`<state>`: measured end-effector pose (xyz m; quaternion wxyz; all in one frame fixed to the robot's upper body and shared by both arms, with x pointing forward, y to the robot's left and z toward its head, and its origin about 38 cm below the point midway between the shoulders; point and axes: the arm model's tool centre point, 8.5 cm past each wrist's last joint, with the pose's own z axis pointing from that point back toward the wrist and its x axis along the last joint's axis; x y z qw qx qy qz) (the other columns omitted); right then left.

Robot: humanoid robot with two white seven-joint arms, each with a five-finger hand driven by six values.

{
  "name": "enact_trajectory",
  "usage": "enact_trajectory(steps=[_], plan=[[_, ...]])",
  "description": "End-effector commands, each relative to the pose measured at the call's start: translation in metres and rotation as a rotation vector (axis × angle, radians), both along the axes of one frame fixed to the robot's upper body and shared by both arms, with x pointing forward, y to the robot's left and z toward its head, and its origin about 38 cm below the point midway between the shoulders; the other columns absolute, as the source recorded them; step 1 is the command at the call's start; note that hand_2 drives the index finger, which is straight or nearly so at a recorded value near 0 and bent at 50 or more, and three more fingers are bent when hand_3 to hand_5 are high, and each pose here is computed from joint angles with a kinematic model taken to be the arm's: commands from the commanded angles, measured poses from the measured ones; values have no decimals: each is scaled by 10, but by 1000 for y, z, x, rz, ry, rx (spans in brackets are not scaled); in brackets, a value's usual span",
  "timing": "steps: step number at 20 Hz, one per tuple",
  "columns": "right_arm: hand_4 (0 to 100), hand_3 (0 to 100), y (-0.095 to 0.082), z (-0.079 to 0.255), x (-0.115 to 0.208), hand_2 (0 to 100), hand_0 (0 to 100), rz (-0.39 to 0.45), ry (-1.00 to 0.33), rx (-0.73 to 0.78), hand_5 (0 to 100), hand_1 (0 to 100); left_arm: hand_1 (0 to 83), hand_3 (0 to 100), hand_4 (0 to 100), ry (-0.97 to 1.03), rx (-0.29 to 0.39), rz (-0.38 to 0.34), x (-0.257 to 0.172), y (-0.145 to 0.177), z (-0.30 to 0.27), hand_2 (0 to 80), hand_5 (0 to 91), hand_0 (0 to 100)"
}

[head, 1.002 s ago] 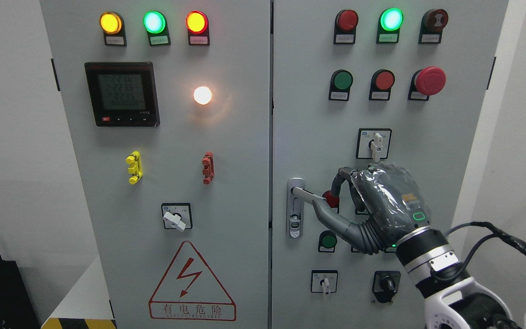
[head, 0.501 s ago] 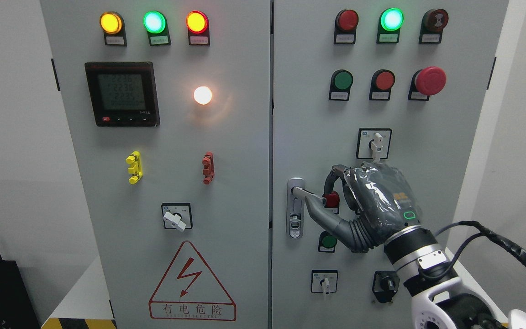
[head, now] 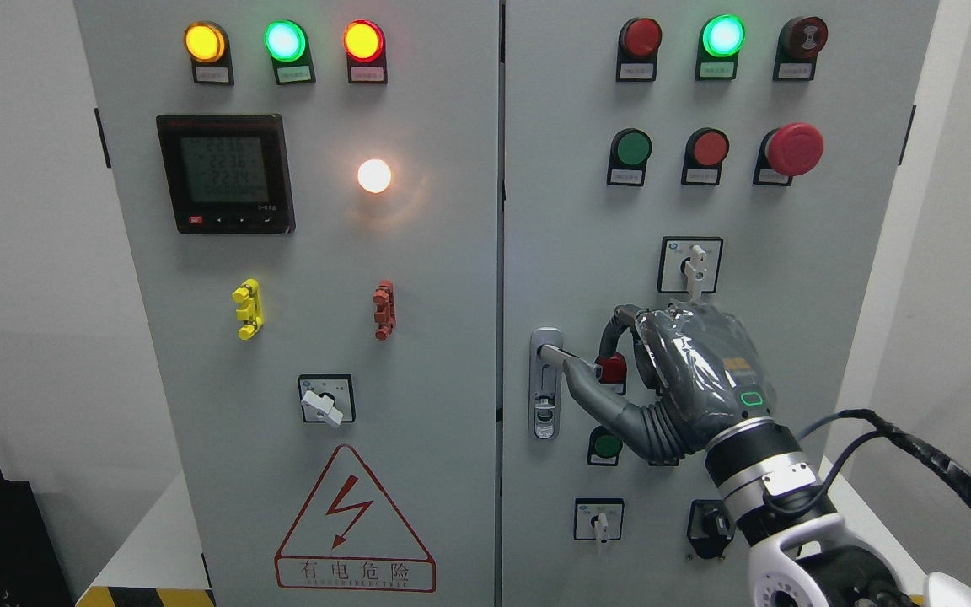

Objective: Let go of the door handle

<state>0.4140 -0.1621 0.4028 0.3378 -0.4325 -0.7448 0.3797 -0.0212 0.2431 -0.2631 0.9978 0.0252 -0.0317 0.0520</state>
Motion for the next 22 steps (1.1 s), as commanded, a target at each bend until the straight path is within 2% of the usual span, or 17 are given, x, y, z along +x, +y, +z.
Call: enact_trajectory(steps=[1, 22], plan=[[962, 1000, 3, -2, 3, 541, 350, -2, 6, 7, 1000, 196, 389, 0, 0, -31, -2, 0, 11, -1, -1, 0, 0, 120], [962, 1000, 7, -10, 13, 537, 378, -9, 35, 19, 1000, 219, 389, 0, 0, -30, -2, -2, 11, -1, -1, 0, 0, 120]])
